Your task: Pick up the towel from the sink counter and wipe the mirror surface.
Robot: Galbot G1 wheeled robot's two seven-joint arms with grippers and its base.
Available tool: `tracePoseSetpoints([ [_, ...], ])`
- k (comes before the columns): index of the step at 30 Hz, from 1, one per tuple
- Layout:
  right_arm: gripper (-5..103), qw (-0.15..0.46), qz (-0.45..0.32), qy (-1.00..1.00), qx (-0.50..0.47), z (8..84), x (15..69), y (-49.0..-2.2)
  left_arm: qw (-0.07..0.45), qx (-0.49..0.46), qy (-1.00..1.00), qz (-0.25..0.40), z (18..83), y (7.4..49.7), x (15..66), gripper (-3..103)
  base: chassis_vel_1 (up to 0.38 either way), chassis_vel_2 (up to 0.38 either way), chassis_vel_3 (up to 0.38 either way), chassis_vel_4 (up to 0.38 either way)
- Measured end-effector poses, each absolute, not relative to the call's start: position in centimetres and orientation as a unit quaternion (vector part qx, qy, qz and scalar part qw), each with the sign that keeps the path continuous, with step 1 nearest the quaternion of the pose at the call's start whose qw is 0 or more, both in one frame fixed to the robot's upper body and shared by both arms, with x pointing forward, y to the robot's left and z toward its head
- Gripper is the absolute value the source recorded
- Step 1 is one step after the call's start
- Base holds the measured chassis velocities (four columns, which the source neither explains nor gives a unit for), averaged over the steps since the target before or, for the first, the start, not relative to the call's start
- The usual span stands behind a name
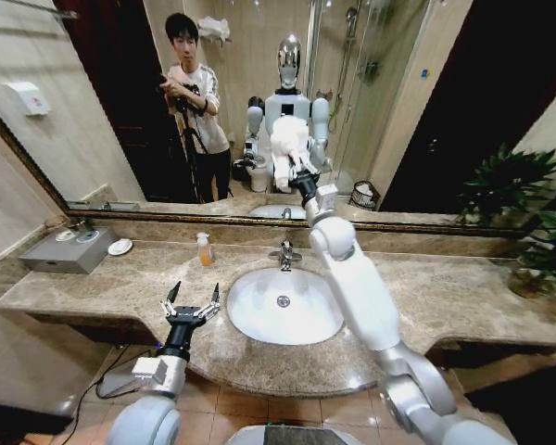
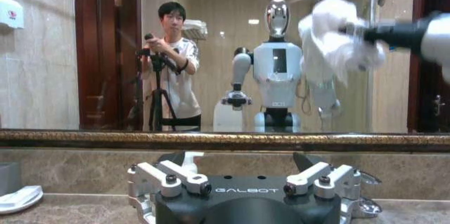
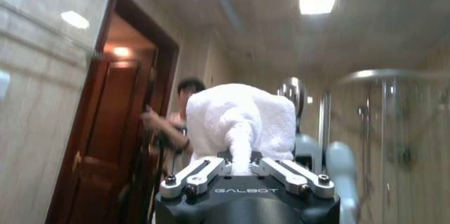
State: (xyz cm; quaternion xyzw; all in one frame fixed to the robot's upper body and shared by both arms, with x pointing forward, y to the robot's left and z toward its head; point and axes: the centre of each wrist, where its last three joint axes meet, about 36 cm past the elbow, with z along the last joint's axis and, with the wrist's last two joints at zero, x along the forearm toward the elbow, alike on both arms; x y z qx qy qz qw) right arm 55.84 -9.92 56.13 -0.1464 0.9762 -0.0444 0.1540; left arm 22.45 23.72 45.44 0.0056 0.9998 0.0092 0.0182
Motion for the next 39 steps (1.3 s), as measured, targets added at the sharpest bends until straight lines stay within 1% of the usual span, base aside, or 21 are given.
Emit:
tracePoseSetpoints([
  [2, 9, 0.138, -0.045, 0.979, -0.146, 54.0, 55.7, -10.0, 0.018, 0.006, 1.0, 0.009, 45.4, 23.7, 22.5, 100, 0.0, 0.0, 0.0, 0.0],
  [5, 9, 0.134, -0.051, 0.98, -0.139, 51.8, 55.9, -10.0, 0.018, 0.006, 1.0, 0.009, 45.4, 23.7, 22.5, 100, 0.0, 0.0, 0.0, 0.0],
  [9, 9, 0.14, -0.053, 0.98, -0.131, 51.6, 56.2, -10.0, 0.018, 0.006, 1.0, 0.009, 45.4, 23.7, 22.5, 100, 0.0, 0.0, 0.0, 0.0],
  [12, 9, 0.175, -0.05, 0.977, -0.111, 54.6, 56.6, -10.1, 0.018, 0.006, 1.0, 0.009, 45.4, 23.7, 22.5, 100, 0.0, 0.0, 0.0, 0.0],
  [14, 9, 0.186, -0.047, 0.975, -0.107, 55.7, 56.6, -10.1, 0.018, 0.006, 1.0, 0.009, 45.4, 23.7, 22.5, 100, 0.0, 0.0, 0.0, 0.0],
  [16, 9, 0.216, -0.032, 0.971, -0.1, 59.5, 56.2, -9.9, 0.018, 0.006, 1.0, 0.009, 45.4, 23.7, 22.5, 100, 0.0, 0.0, 0.0, 0.0],
  [19, 9, 0.229, -0.021, 0.968, -0.097, 61.7, 56.3, -9.6, 0.018, 0.006, 1.0, 0.009, 45.4, 23.7, 22.5, 100, 0.0, 0.0, 0.0, 0.0],
  [22, 9, 0.224, -0.018, 0.97, -0.096, 61.6, 56.6, -9.1, 0.018, 0.006, 1.0, 0.009, 45.4, 23.7, 22.5, 100, 0.0, 0.0, 0.0, 0.0],
  [25, 9, 0.18, -0.015, 0.978, -0.106, 57.3, 56.4, -8.9, 0.018, 0.006, 1.0, 0.009, 45.4, 23.7, 22.5, 100, 0.0, 0.0, 0.0, 0.0],
  [26, 9, 0.18, -0.015, 0.978, -0.106, 57.3, 56.4, -8.9, 0.018, 0.006, 1.0, 0.009, 45.4, 23.7, 22.5, 100, 0.0, 0.0, 0.0, 0.0],
  [28, 9, 0.151, -0.017, 0.982, -0.113, 53.5, 55.8, -9.1, 0.018, 0.006, 1.0, 0.009, 45.4, 23.7, 22.5, 100, 0.0, 0.0, 0.0, 0.0],
  [29, 9, 0.151, -0.017, 0.982, -0.113, 53.5, 55.8, -9.1, 0.018, 0.006, 1.0, 0.009, 45.4, 23.7, 22.5, 100, 0.0, 0.0, 0.0, 0.0],
  [31, 9, 0.129, -0.021, 0.984, -0.118, 50.5, 55.2, -9.2, 0.018, 0.006, 1.0, 0.009, 45.4, 23.7, 22.5, 100, 0.0, 0.0, 0.0, 0.0],
  [35, 9, 0.131, -0.023, 0.984, -0.119, 50.4, 55.4, -9.1, 0.018, 0.006, 1.0, 0.009, 45.4, 23.7, 22.5, 100, 0.0, 0.0, 0.0, 0.0],
  [38, 9, 0.147, -0.025, 0.982, -0.118, 52.2, 55.9, -9.1, 0.018, 0.006, 1.0, 0.009, 45.4, 23.7, 22.5, 100, 0.0, 0.0, 0.0, 0.0],
  [39, 9, 0.165, -0.025, 0.979, -0.114, 54.3, 56.4, -9.1, 0.018, 0.006, 1.0, 0.009, 45.4, 23.7, 22.5, 100, 0.0, 0.0, 0.0, 0.0],
])
